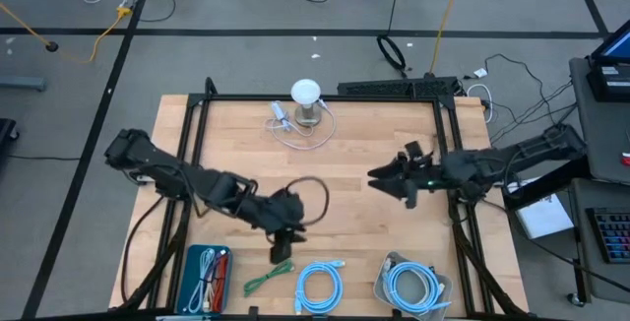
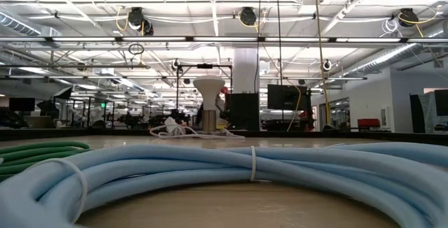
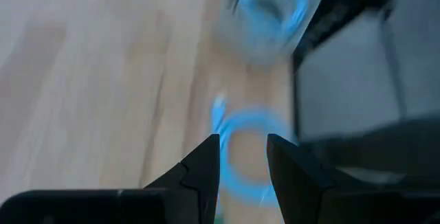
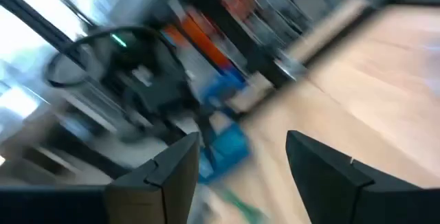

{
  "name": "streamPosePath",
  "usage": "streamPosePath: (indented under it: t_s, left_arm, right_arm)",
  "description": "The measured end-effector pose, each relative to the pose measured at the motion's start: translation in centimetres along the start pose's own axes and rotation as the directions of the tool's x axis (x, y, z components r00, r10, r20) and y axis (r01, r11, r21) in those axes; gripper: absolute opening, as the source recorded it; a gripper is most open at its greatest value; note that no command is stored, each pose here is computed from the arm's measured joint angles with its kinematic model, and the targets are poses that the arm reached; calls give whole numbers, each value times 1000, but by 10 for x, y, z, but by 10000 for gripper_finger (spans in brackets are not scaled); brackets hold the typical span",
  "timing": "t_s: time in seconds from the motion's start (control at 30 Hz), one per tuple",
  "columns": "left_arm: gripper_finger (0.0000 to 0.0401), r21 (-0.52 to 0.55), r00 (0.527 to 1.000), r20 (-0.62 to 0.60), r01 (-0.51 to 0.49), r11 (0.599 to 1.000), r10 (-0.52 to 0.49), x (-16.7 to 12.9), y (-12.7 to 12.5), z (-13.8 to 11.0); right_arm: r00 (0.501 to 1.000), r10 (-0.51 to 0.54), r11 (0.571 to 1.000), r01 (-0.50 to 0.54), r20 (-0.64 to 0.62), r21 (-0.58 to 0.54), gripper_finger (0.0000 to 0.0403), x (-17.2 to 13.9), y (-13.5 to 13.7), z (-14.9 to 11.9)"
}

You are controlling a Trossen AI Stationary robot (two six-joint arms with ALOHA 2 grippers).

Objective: Pick & Place USB Port
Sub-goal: Put the blue video cable into the gray bin

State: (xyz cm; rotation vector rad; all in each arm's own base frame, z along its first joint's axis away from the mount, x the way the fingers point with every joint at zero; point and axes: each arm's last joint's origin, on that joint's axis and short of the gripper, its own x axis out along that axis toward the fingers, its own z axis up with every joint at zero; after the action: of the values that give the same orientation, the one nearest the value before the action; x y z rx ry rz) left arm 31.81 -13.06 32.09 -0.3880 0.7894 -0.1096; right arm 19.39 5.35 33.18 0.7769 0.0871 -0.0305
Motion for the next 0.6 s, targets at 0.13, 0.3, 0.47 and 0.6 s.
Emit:
streamPosePath:
  t_s: [0.13, 0.3, 0.47, 0.6]
  left_arm:
    - [122, 55, 975, -197, -92, 994, 101, 14, 7, -43]
    - [122, 47, 959, -237, -147, 988, 154, 28, 13, -61]
    - [138, 24, 956, -259, -140, 990, 141, 50, 17, -62]
    - [172, -14, 965, -259, -36, 999, 31, 76, 12, -62]
  right_arm:
    - [942, -254, 961, 220, -217, -170, 212, 15, 12, 4]
    - [849, -397, 911, 318, -347, -263, 212, 40, 23, 3]
    - [789, -413, 910, 342, -454, -234, 212, 59, 22, -11]
    - [785, -418, 908, 365, -457, -205, 212, 63, 24, -18]
